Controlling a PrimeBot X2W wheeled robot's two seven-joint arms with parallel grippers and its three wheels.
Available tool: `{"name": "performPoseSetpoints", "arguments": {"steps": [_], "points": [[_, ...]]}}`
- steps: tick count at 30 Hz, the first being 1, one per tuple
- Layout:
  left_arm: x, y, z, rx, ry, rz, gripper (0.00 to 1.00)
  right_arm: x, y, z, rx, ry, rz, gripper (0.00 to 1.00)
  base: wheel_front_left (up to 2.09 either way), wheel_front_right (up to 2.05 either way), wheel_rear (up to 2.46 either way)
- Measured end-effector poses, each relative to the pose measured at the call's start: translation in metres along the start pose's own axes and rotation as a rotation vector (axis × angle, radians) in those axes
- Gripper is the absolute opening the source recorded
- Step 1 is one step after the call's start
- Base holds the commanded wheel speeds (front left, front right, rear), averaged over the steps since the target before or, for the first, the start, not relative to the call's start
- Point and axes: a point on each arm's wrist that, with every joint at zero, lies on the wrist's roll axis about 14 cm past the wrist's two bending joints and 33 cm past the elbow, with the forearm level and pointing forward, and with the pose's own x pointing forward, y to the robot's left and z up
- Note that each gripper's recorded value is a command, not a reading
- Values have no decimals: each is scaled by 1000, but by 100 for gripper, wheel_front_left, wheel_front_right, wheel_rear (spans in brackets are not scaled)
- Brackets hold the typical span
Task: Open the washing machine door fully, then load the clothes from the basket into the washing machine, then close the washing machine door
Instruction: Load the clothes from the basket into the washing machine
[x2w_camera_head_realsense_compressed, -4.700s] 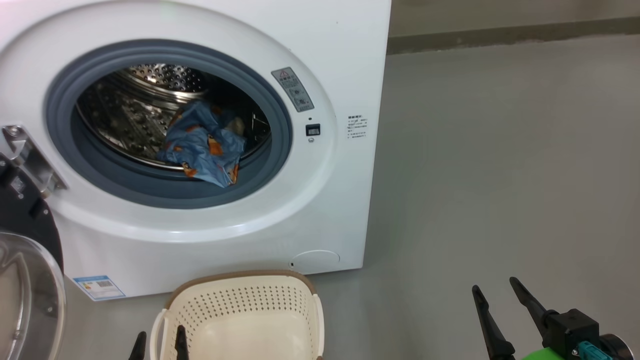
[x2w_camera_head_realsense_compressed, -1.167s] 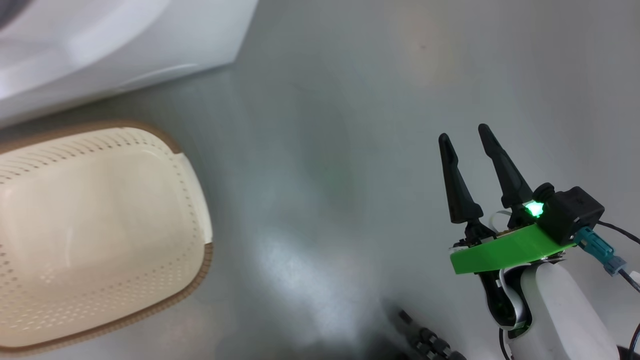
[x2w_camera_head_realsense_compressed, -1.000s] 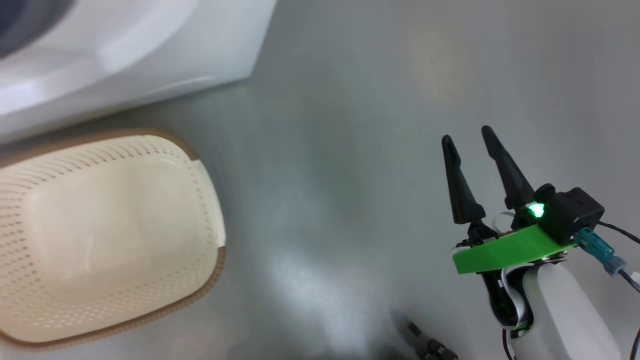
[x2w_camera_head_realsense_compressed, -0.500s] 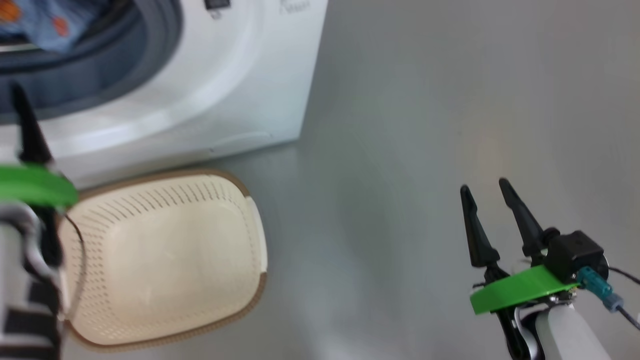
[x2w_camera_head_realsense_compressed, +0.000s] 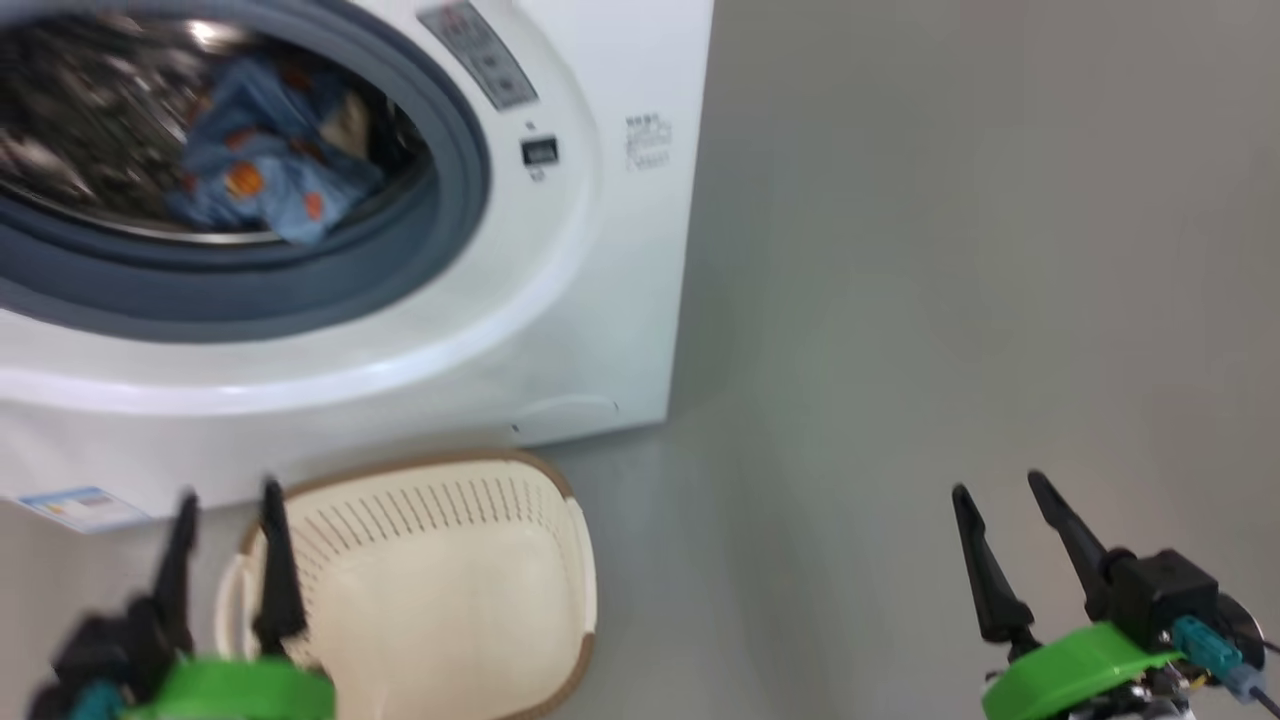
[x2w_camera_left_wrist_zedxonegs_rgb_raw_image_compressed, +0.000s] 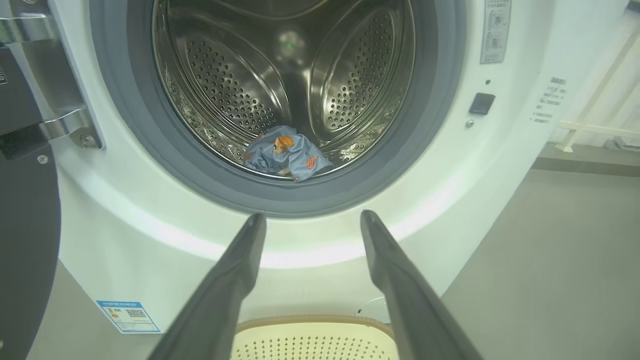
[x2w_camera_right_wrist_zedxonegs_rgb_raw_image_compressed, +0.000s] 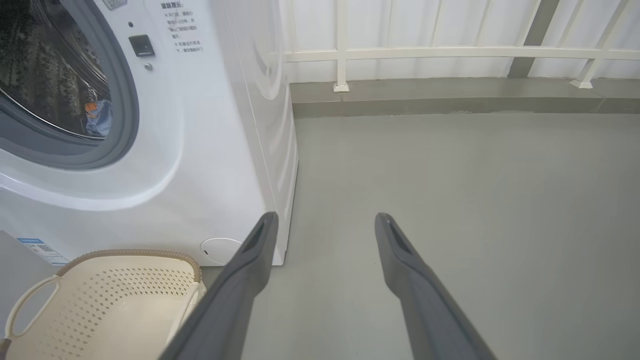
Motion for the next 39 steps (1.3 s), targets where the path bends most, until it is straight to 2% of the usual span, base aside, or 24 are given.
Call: {"name": "performPoseSetpoints", "arguments": {"steps": [7, 13, 21, 39], "points": [[-64, -1, 0, -3, 2, 13, 100, -24, 10, 20, -28, -37, 40, 100, 0, 0, 0], [-92, 1, 3, -14, -9, 29, 100, -34, 21, 34, -65, -69, 78, 100, 0, 0, 0], [-106, 7, 10, -24, -40, 53, 100, -37, 35, 48, -76, -108, 122, 100, 0, 0, 0], [-108, 11, 10, -29, -42, 70, 100, -34, 41, 46, -78, -99, 140, 100, 0, 0, 0]]}}
